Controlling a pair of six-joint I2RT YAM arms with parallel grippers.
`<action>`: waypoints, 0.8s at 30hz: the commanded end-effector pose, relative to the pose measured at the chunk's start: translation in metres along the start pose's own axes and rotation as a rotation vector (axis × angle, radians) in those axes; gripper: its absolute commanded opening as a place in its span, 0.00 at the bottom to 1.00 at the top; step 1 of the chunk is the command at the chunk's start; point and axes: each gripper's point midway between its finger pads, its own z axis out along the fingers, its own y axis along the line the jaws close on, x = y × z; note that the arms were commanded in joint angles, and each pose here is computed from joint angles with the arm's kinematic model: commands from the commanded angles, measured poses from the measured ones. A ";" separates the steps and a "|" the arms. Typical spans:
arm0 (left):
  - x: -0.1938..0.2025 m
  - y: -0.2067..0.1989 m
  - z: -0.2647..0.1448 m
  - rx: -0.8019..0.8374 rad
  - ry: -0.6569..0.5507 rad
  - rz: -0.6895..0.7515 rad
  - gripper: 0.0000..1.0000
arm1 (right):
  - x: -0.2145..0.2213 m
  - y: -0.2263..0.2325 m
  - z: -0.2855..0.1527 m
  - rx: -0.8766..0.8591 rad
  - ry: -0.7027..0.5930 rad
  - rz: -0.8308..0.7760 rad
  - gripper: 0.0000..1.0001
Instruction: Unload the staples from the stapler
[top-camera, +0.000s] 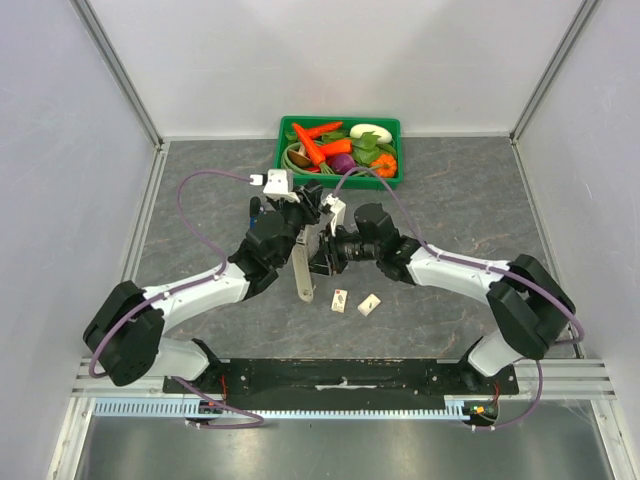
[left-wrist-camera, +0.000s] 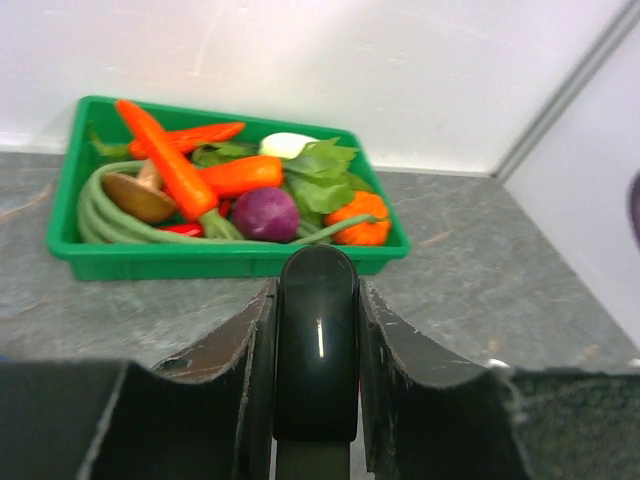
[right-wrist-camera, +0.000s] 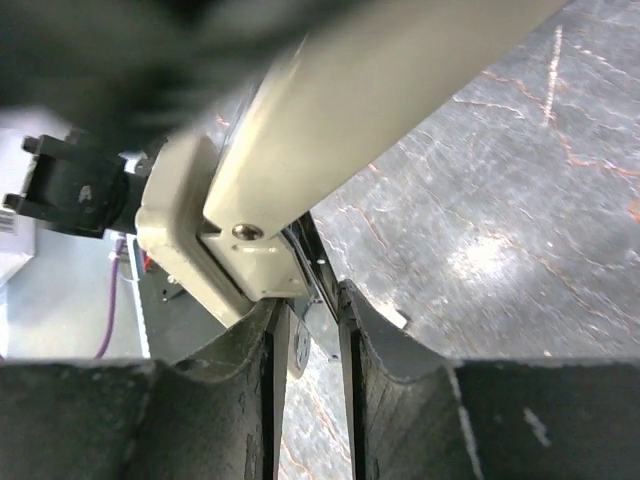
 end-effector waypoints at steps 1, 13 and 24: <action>-0.022 -0.063 -0.027 0.236 0.031 -0.094 0.02 | -0.087 -0.026 -0.035 0.261 -0.246 -0.111 0.34; -0.046 -0.103 -0.071 0.518 0.115 -0.021 0.02 | -0.086 0.032 -0.085 0.157 -0.210 -0.261 0.54; -0.054 -0.129 -0.105 0.731 0.241 0.069 0.02 | -0.074 0.094 -0.116 0.026 -0.093 -0.383 0.64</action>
